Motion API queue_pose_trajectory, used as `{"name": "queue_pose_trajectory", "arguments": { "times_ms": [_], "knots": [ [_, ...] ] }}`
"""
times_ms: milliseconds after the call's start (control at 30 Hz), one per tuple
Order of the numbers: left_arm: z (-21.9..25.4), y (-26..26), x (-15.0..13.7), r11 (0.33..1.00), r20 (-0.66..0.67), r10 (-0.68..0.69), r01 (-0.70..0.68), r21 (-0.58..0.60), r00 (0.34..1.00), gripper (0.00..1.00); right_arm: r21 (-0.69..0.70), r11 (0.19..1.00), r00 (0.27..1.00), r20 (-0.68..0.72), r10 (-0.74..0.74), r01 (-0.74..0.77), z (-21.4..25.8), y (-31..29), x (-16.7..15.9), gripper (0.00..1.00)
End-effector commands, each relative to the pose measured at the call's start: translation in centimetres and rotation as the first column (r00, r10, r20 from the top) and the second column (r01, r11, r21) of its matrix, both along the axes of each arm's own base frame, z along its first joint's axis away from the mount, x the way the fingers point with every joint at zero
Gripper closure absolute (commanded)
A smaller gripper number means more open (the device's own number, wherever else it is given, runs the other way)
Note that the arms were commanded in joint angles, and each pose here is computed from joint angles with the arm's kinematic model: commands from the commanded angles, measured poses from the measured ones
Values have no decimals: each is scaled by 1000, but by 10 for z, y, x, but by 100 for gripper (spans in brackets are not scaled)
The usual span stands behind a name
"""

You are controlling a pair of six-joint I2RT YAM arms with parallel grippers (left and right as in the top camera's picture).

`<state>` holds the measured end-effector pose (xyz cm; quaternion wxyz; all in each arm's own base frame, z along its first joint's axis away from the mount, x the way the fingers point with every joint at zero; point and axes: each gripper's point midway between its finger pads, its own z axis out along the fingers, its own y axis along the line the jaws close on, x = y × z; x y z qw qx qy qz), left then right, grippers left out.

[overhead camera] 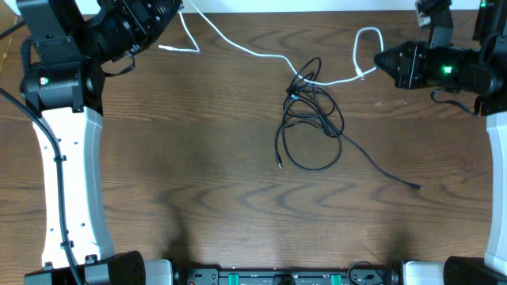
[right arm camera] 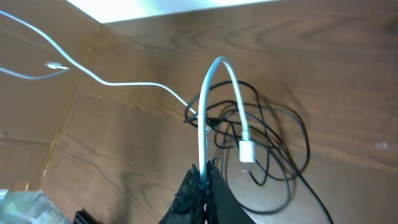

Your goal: Untangle cables

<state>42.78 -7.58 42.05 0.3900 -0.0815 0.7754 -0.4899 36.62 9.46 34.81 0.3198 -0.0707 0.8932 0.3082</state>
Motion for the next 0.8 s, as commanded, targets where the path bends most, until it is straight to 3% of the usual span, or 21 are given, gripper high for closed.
{"name": "queue_pose_trajectory", "arguments": {
  "times_ms": [0,333,700,767],
  "knots": [
    [7,3,-2,1000,35,8,-9,25,999,92,-43,999,1000,-17,8,-9,-9,-3,-2,99],
    [6,3,-2,1000,33,7,-8,25,999,92,-84,996,997,-80,-18,12,-21,-9,-11,94],
    [6,-1,-1,998,65,0,-4,65,998,92,-86,996,996,-84,-20,13,-22,-10,-11,76],
    [7,-8,1,997,77,5,-10,75,997,93,-86,996,996,-85,-20,13,-22,-10,-12,66]
  ]
}}
